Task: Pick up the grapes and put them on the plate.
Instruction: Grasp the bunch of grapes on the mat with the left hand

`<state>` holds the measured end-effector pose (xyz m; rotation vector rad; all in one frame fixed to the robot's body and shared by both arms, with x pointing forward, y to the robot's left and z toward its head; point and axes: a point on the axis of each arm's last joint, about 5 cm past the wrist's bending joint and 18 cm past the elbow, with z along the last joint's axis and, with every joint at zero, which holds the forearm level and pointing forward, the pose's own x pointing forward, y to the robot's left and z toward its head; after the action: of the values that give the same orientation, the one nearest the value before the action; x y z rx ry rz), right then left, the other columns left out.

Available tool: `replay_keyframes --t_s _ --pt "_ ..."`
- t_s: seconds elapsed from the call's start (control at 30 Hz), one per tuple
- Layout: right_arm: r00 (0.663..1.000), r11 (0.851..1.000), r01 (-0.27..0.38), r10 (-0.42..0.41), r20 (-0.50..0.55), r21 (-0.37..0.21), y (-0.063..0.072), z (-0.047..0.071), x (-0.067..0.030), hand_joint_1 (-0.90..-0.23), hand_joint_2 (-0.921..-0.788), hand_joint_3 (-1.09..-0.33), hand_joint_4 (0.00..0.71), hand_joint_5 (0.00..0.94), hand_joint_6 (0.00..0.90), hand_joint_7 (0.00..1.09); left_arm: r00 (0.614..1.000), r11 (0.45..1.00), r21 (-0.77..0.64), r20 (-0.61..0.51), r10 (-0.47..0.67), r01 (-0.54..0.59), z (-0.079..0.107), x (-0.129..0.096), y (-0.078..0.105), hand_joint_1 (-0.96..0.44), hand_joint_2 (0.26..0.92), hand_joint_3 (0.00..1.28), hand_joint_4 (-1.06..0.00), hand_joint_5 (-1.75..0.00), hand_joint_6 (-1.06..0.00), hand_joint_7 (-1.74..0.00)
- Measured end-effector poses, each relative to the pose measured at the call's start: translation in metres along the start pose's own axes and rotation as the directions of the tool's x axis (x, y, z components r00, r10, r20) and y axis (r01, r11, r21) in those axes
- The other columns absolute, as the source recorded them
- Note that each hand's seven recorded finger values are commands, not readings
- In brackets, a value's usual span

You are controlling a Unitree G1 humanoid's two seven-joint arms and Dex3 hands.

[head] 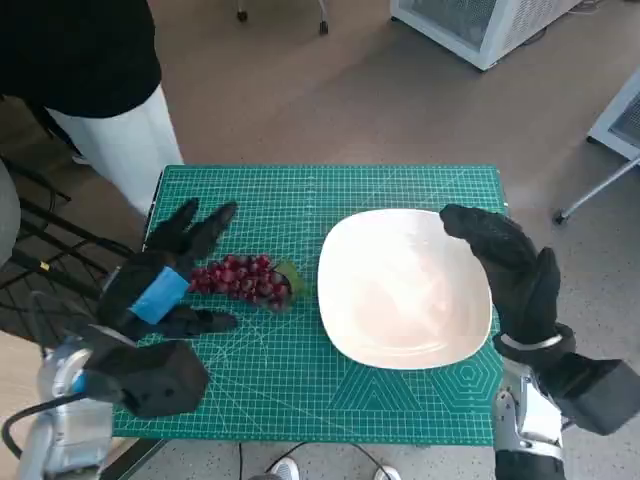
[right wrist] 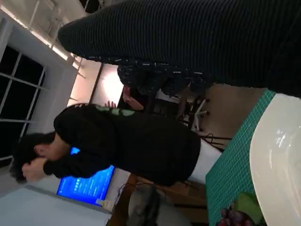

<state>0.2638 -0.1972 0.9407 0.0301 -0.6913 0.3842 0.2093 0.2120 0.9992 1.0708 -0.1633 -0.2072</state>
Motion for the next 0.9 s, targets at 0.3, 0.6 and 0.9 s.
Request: replay_keyframes --t_s 0.3,0.6,0.9 --pt "1.0 1.0 0.004 -0.004 -0.003 0.002 -0.001 -0.001 -0.0008 -0.525 -0.921 -0.599 0.368 0.001 0.289 0.0 0.997 0.998 -0.004 -0.033 -0.063 0.063 0.001 0.009 -0.011 -0.54 0.72 0.0 0.0 0.0 -0.17 -0.01" --pt "1.0 1.0 0.0 0.0 -0.005 0.002 -0.001 -0.001 -0.0014 -0.529 -0.921 -0.595 0.369 0.001 0.29 0.0 0.989 0.993 0.022 -0.098 -0.111 0.114 0.001 0.027 -0.016 -0.55 0.731 0.01 0.0 0.0 -0.18 -0.01" --pt "1.0 1.0 0.0 0.0 -0.007 0.003 -0.001 -0.001 -0.0028 -0.53 -0.921 -0.594 0.369 0.001 0.291 0.0 0.974 0.985 0.039 -0.16 -0.158 0.167 0.001 0.047 -0.021 -0.52 0.733 0.0 0.0 0.0 -0.18 -0.01"
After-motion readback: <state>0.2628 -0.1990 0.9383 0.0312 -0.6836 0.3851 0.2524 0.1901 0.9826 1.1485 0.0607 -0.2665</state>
